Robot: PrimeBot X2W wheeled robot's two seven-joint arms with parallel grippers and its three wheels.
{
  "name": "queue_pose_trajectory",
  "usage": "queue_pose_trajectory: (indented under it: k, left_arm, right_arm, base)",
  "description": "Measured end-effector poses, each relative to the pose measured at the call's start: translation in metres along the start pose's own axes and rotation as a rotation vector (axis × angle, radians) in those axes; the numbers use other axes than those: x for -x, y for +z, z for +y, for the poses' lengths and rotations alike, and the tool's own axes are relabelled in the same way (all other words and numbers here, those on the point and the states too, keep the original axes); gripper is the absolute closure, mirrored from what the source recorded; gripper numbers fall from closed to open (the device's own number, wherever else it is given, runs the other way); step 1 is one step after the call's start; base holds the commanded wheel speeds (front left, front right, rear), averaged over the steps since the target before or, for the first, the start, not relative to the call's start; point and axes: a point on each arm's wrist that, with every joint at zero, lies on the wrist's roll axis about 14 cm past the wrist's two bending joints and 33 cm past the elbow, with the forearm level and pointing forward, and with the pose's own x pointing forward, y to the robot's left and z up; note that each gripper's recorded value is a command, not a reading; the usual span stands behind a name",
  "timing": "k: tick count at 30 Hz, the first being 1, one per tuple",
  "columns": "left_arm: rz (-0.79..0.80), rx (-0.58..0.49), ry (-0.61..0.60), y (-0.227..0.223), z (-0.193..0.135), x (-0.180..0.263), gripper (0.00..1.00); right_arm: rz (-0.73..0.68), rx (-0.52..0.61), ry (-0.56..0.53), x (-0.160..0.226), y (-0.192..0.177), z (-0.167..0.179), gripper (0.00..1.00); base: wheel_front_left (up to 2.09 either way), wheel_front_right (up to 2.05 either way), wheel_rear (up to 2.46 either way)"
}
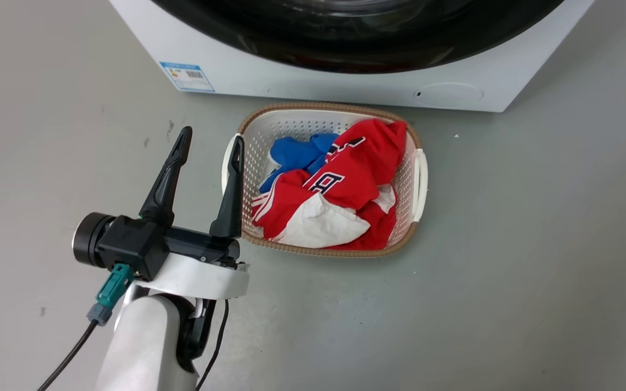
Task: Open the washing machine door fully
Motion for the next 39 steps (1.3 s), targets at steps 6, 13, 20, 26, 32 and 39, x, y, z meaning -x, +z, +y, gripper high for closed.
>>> queue_pose_trajectory:
  k: [6,13,20,26,32,39]
  left_arm:
    - [0.014,-0.002,0.01,-0.008,0.005,-0.002,0.0]
    - [0.023,-0.003,0.012,-0.013,0.007,-0.005,0.0]
    - [0.035,0.0,0.015,-0.022,0.009,-0.008,0.0]
    - [0.03,-0.003,0.015,-0.02,0.009,-0.01,0.0]
    - [0.013,-0.004,0.008,-0.01,0.005,-0.007,0.0]
    - [0.013,-0.002,0.009,0.0,0.0,0.008,0.0]
  right_arm:
    - [0.133,0.11,-0.012,-0.034,-0.028,0.016,1.0]
    - [0.24,0.197,-0.034,-0.055,-0.052,0.022,1.0]
    - [0.318,0.236,-0.048,-0.065,-0.067,0.022,1.0]
    - [0.39,0.265,-0.074,-0.061,-0.079,0.016,1.0]
    - [0.476,0.282,-0.085,-0.041,-0.093,0.012,1.0]
    - [0.578,0.283,-0.083,-0.003,-0.111,0.008,1.0]
  base:
    - [0.0,0.0,0.0]
    - [0.0,0.0,0.0]
    - [0.0,0.0,0.0]
    - [0.0,0.0,0.0]
    - [0.0,0.0,0.0]
    - [0.0,0.0,0.0]
